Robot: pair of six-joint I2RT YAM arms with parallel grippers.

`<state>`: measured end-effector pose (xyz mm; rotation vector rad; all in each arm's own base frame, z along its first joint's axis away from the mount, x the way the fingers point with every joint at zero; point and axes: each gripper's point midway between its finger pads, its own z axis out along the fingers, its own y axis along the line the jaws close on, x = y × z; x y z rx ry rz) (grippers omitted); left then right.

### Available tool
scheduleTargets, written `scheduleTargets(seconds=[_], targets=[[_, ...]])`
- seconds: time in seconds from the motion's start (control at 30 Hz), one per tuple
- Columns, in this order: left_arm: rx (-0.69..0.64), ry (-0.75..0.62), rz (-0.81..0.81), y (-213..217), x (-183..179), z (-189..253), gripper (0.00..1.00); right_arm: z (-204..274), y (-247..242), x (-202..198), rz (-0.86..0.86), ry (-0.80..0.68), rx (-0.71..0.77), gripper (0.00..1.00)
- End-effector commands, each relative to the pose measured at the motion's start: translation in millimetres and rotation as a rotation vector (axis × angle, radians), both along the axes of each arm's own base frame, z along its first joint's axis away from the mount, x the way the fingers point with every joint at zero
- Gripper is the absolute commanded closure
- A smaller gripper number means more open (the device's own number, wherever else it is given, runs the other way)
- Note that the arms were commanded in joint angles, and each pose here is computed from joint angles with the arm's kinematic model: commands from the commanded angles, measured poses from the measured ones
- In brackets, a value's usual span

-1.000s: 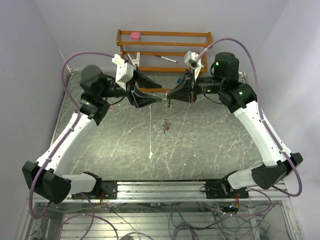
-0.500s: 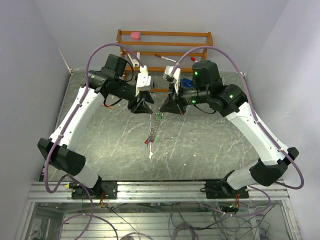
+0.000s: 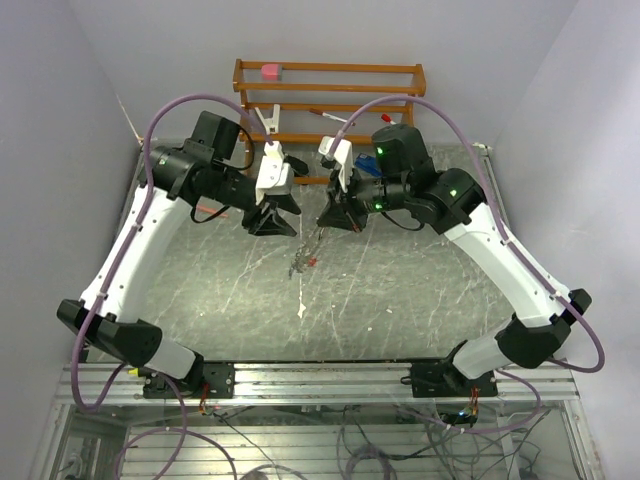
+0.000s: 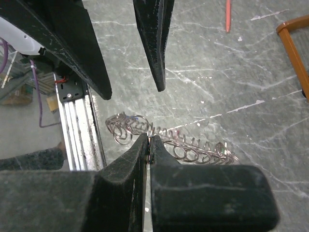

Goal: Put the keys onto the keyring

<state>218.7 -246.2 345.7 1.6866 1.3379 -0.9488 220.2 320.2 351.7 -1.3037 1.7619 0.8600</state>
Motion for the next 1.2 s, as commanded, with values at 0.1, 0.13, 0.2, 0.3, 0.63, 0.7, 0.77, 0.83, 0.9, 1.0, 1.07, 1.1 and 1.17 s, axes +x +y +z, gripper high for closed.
scheduleTargets(seconds=[0.1,0.13,0.2,0.3,0.63,0.7,0.77,0.83,0.9,1.0,1.07,1.1,1.17], targets=[[-0.135,-0.018,0.01,-16.3,-4.2,22.0,0.44,14.1,15.0,-5.5,0.024,-0.041,0.047,1.0],[-0.136,-0.016,0.01,-17.2,-4.0,20.7,0.44,14.2,15.7,-5.7,0.022,-0.043,0.047,1.0],[-0.143,-0.002,0.016,-19.7,-2.8,20.8,0.45,13.7,17.8,-6.1,0.024,-0.047,0.05,1.0],[-0.176,-0.001,0.021,-23.8,-0.3,27.1,0.47,13.7,19.2,-6.6,0.026,-0.047,0.053,1.0],[-0.18,0.041,0.009,-25.3,-5.2,22.8,0.65,13.2,19.6,-5.0,0.017,-0.054,0.058,1.0],[-0.172,0.053,0.004,-24.2,-7.7,20.4,0.67,14.1,19.6,-4.5,0.016,-0.058,0.061,1.0],[-0.16,0.07,-0.005,-23.3,-11.1,17.3,0.67,14.9,19.6,-4.3,0.014,-0.06,0.062,1.0],[-0.153,0.08,-0.019,-23.1,-14.6,14.8,0.67,14.8,20.0,-4.0,0.016,-0.06,0.061,1.0],[-0.146,0.094,-0.029,-23.7,-16.9,11.7,0.67,16.1,20.3,-3.7,0.016,-0.06,0.064,1.0],[-0.135,0.109,-0.044,-25.2,-20.6,7.9,0.67,17.5,21.5,-4.9,0.021,-0.06,0.071,1.0],[-0.125,0.112,-0.056,-26.0,-22.7,5.1,0.66,18.0,21.5,-5.2,0.021,-0.062,0.073,1.0],[-0.122,0.111,-0.061,-26.5,-23.0,4.9,0.67,18.7,20.9,-5.4,0.021,-0.062,0.074,1.0],[-0.123,0.107,-0.064,-27.7,-21.9,6.0,0.69,17.9,21.6,-6.2,0.025,-0.058,0.075,1.0]])
